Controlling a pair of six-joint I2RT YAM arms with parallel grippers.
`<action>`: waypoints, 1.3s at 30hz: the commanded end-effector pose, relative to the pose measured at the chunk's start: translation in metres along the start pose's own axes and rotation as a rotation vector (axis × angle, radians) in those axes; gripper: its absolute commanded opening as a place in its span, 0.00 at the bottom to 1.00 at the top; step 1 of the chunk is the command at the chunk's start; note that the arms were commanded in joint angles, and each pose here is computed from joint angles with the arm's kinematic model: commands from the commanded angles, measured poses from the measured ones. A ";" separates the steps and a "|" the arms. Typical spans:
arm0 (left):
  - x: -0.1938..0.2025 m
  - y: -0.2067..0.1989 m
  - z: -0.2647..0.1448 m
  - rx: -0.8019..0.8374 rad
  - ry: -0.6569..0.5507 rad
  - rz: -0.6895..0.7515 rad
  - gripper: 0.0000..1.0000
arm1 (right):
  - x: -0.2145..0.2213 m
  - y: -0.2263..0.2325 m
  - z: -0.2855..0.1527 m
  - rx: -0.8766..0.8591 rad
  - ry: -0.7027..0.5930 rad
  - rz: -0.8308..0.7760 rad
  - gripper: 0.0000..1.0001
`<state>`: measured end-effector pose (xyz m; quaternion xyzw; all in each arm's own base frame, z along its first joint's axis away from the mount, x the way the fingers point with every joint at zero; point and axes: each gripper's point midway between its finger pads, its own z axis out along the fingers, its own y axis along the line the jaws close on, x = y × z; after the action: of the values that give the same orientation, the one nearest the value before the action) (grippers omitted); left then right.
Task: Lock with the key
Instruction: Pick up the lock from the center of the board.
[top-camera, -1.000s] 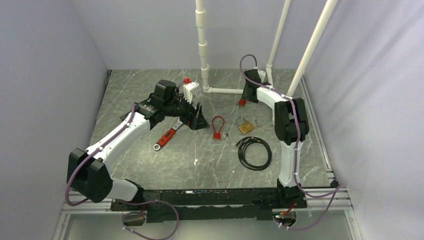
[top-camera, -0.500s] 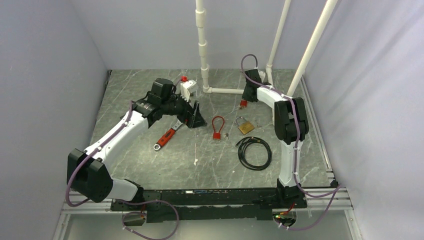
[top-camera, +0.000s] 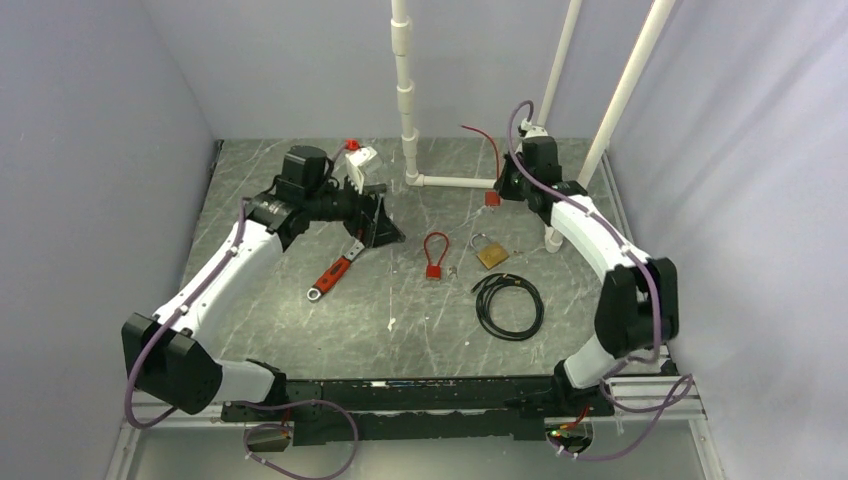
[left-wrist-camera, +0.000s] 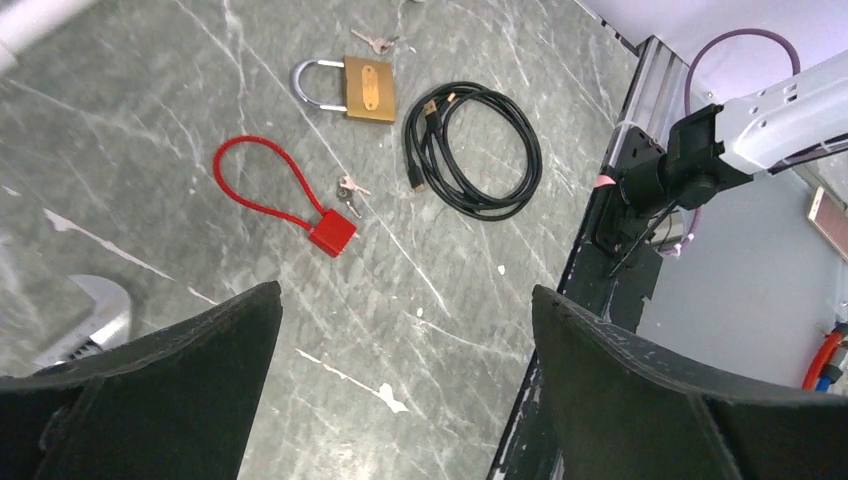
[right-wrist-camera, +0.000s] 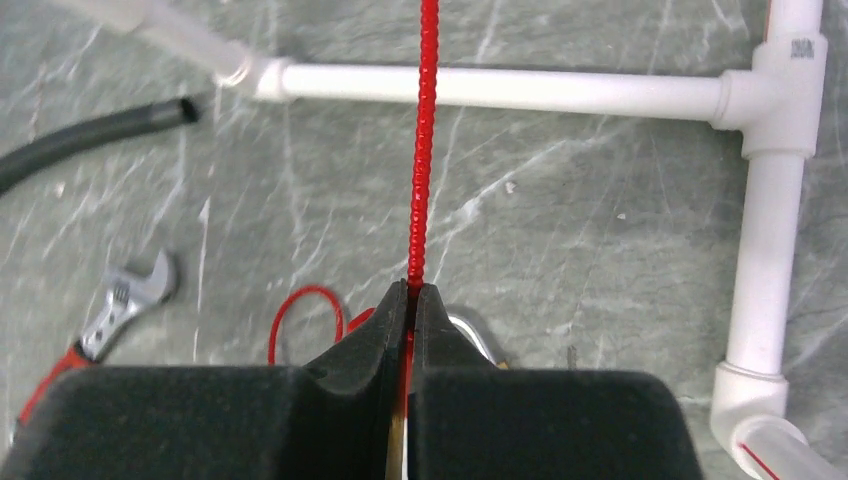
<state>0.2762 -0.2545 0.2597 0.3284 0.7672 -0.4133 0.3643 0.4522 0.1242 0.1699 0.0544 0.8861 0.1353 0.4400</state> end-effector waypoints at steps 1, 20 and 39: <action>-0.041 -0.031 -0.031 0.084 -0.091 0.213 0.99 | -0.013 0.029 -0.053 -0.197 -0.082 -0.221 0.00; -0.041 -0.031 -0.054 0.097 0.130 0.483 0.77 | 0.061 0.080 -0.200 -0.702 -0.237 -1.018 0.00; 0.000 -0.011 -0.020 0.077 0.278 0.408 0.63 | 0.066 0.102 -0.213 -0.774 -0.293 -1.126 0.00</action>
<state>0.2541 -0.2410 0.2765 0.5409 0.7100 -0.3242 0.3134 0.2429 0.1881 0.2471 -0.5419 0.6404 0.1832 0.5125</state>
